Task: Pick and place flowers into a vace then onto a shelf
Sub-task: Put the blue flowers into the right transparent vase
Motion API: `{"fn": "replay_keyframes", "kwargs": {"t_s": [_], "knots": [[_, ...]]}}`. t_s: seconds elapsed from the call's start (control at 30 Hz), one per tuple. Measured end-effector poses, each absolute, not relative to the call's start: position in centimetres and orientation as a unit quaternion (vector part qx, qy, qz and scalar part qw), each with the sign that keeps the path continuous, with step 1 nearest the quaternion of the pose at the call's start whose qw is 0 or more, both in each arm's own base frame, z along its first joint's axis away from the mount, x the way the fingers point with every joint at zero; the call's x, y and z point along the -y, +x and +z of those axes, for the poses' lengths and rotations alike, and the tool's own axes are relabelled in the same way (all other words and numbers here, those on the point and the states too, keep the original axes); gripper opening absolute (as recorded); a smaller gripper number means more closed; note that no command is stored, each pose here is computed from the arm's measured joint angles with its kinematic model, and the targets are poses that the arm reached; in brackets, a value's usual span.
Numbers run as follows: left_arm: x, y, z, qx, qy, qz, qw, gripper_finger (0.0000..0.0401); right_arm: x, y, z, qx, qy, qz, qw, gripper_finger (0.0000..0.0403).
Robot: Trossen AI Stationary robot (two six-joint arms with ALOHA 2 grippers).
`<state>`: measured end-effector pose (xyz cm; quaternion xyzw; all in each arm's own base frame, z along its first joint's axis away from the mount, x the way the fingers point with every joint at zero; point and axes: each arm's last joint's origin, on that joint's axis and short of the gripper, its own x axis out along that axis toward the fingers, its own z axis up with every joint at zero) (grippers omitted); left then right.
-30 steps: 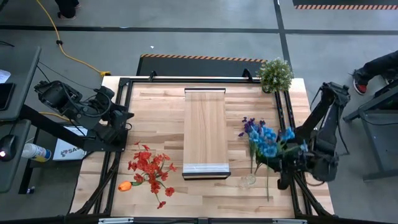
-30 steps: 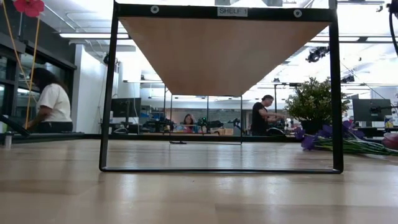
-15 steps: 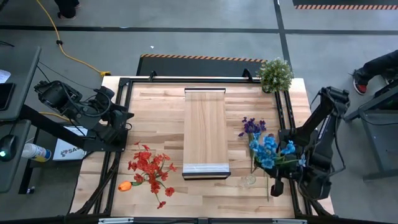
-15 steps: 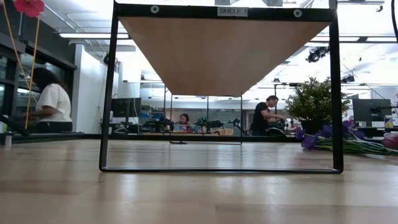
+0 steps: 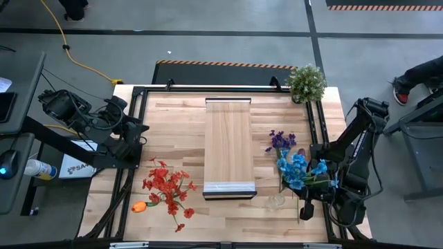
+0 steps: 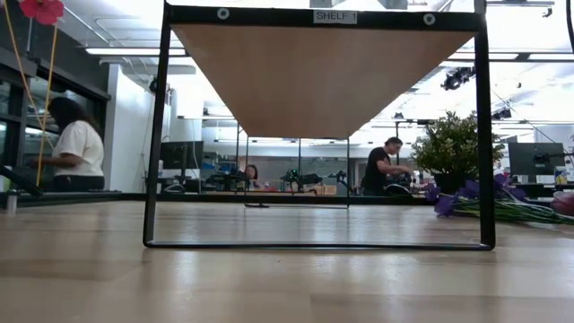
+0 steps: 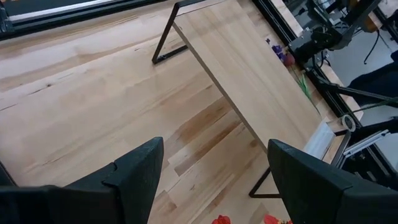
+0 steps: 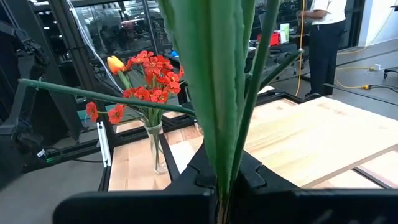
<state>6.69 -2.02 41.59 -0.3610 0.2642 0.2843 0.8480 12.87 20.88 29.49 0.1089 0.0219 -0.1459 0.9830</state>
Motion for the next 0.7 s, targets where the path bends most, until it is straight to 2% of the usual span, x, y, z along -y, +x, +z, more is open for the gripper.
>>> {"fn": "replay_keyframes", "kwargs": {"t_s": [0.7], "knots": [[2.1, 6.7, 41.6, -0.274, -0.366, 0.278, 0.845, 0.0319, -20.4, 12.6, 31.1, -0.007, 0.126, -0.144, 0.982, 0.0004]]}}
